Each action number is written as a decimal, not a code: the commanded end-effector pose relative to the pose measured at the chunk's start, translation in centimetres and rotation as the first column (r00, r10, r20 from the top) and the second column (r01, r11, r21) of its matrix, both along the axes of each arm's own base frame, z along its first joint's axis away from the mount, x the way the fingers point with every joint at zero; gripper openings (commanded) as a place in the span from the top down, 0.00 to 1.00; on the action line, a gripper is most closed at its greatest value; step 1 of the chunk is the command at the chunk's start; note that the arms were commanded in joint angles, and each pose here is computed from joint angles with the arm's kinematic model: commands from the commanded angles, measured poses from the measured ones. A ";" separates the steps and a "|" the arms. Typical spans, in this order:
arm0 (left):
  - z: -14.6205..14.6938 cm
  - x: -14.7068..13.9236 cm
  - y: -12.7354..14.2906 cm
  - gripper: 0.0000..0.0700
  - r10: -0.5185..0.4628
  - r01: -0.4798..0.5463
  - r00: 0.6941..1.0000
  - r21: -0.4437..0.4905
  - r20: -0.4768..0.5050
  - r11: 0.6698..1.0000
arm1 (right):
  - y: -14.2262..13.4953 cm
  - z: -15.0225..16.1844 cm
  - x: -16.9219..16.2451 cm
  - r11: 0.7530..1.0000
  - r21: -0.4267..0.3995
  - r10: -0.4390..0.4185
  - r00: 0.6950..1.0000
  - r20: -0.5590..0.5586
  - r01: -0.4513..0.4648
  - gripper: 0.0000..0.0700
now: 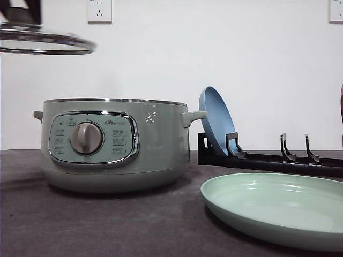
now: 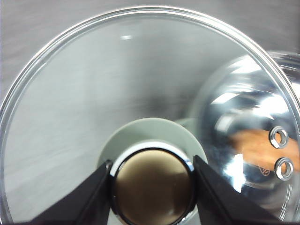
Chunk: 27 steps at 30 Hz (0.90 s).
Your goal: Transfer potato from steamer to green plate
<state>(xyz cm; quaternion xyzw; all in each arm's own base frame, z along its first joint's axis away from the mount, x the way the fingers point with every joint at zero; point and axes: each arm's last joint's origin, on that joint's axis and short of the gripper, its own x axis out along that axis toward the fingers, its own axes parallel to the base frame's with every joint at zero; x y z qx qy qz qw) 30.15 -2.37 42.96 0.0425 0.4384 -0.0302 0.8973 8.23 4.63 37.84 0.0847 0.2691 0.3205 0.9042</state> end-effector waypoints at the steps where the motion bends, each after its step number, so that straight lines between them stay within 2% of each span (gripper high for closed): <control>1: 1.5 -0.5 0.5 0.99 0.021 -0.020 0.997 -0.009 0.079 1.000 | 0.1 0.3 0.1 1.000 0.006 0.006 1.000 0.012 -0.006 0.26; 6: 1.5 -0.5 1.9 0.99 0.066 -0.065 0.995 -0.008 0.070 0.998 | 0.5 0.2 0.9 1.000 0.003 0.009 1.000 -0.017 -0.009 0.26; 12: 1.4 -0.5 2.1 0.99 0.075 -0.074 0.995 -0.008 0.064 0.997 | 2.8 -0.1 4.4 0.994 0.016 0.109 0.991 -0.081 -0.108 0.26; 16: 1.4 -0.6 2.1 0.99 0.074 -0.074 0.995 -0.008 0.063 0.997 | 5.4 -0.4 7.7 0.983 -0.031 0.175 0.975 -0.137 -0.180 0.26; 20: 1.4 -0.6 2.1 0.99 0.074 -0.074 0.995 -0.007 0.061 0.997 | 8.6 -0.7 11.3 0.960 -0.081 0.249 0.949 -0.191 -0.268 0.26; 27: 1.4 -0.6 2.1 0.99 0.074 -0.074 0.995 -0.007 0.061 0.997 | 14.6 -1.3 17.3 0.898 -0.177 0.361 0.903 -0.231 -0.404 0.26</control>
